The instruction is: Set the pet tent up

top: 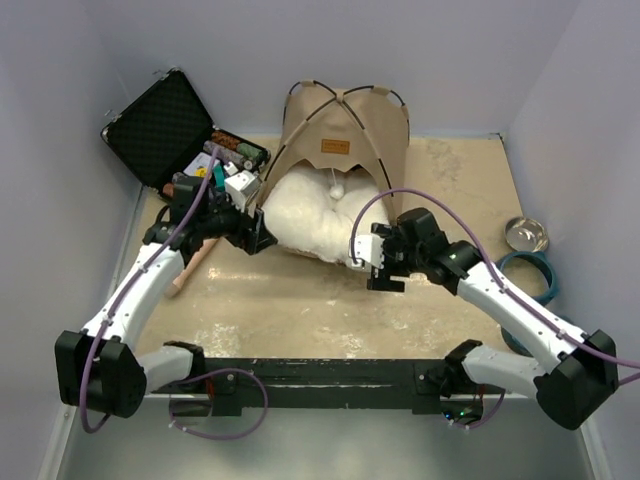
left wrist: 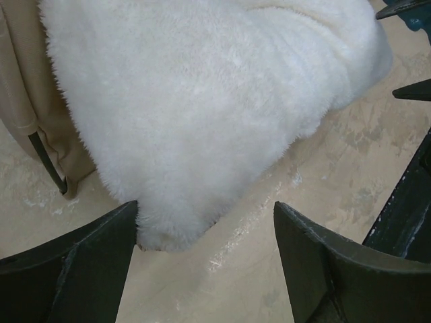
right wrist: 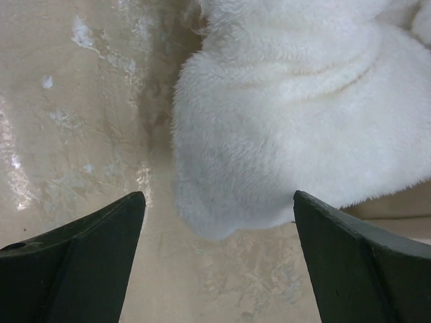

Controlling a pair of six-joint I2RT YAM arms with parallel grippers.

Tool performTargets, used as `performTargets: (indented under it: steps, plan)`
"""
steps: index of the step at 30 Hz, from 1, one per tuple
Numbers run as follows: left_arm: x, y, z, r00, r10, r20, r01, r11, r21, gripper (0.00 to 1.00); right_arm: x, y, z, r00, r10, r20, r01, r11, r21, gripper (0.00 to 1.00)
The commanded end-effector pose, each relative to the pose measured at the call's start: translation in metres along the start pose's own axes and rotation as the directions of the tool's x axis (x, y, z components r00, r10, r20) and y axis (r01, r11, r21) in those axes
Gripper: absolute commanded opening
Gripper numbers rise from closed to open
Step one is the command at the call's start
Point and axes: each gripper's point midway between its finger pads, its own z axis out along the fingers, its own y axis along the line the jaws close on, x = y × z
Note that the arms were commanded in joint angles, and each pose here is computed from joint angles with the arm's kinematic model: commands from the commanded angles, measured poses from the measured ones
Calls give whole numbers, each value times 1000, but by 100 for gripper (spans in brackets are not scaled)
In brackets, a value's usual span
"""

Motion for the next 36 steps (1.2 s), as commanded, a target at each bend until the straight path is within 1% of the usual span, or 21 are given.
performTargets:
  steps: [1, 3, 5, 7, 8, 10, 11, 12, 13, 14, 15, 19, 21, 23, 26, 27, 28, 32, 36]
  plan:
    - [13, -2, 14, 998, 63, -13, -63, 997, -35, 84, -3, -27, 18, 1000, -6, -10, 8, 990, 143, 94]
    - [12, -3, 26, 994, 103, -24, -103, 994, -35, 81, -2, -35, 27, 1000, 6, -23, -2, 984, 179, 91]
    - [5, 1, 36, 992, 119, -33, -121, 992, -44, 74, -2, -44, 34, 999, 21, -30, -14, 976, 216, 82]
    - [2, 5, 48, 990, 132, -46, -134, 990, -41, 62, -6, -56, 35, 999, 31, -15, -26, 963, 269, 63]
    - [-1, 5, 52, 989, 140, -50, -142, 989, -41, 55, -8, -61, 34, 999, 31, -9, -28, 957, 290, 50]
    - [-12, 6, 59, 985, 170, -40, -172, 984, -42, 41, -14, -73, 30, 999, 39, 10, -40, 939, 342, 23]
    - [-17, 7, 62, 983, 180, -34, -182, 982, -45, 35, -17, -79, 27, 999, 43, 16, -45, 929, 369, 3]
    - [-24, 7, 64, 981, 194, -23, -195, 980, -48, 25, -19, -83, 26, 999, 41, 22, -46, 924, 379, 0]
    - [-30, 7, 67, 980, 199, -15, -199, 979, -45, 13, -23, -88, 23, 999, 39, 34, -49, 917, 396, 0]
    - [-37, 6, 70, 978, 207, -3, -207, 978, -39, 4, -30, -95, 20, 998, 30, 57, -51, 908, 417, 0]
    - [-46, 5, 72, 977, 214, 15, -213, 976, -39, 0, -37, -102, 16, 997, 23, 79, -55, 897, 438, 0]
    - [-87, 0, 85, 962, 249, 114, -245, 968, -47, 0, -63, -139, 9, 989, 7, 150, -88, 840, 536, 0]
    - [-107, -3, 92, 948, 272, 162, -266, 962, -57, 0, -70, -158, 10, 987, 5, 160, -99, 802, 589, 0]
    - [-119, -3, 103, 937, 298, 182, -290, 955, -69, 0, -73, -171, 17, 988, -1, 157, -98, 780, 618, 0]
    - [-112, 7, 121, 928, 337, 161, -326, 941, -91, 0, -76, -188, 29, 988, -36, 150, -75, 736, 672, 0]
    - [-113, 13, 127, 919, 354, 174, -339, 934, -109, 0, -73, -192, 37, 989, -44, 138, -63, 728, 683, 0]
    - [-110, 19, 132, 920, 355, 165, -338, 933, -123, 0, -67, -192, 50, 993, -42, 113, -47, 730, 682, 0]
    - [-95, 34, 150, 913, 376, 159, -354, 923, -150, 0, -48, -200, 67, 996, -56, 63, -8, 676, 737, 0]
    - [-78, 46, 164, 923, 365, 122, -345, 925, -158, 0, -23, -205, 82, 1000, -23, 4, 12, 668, 744, 0]
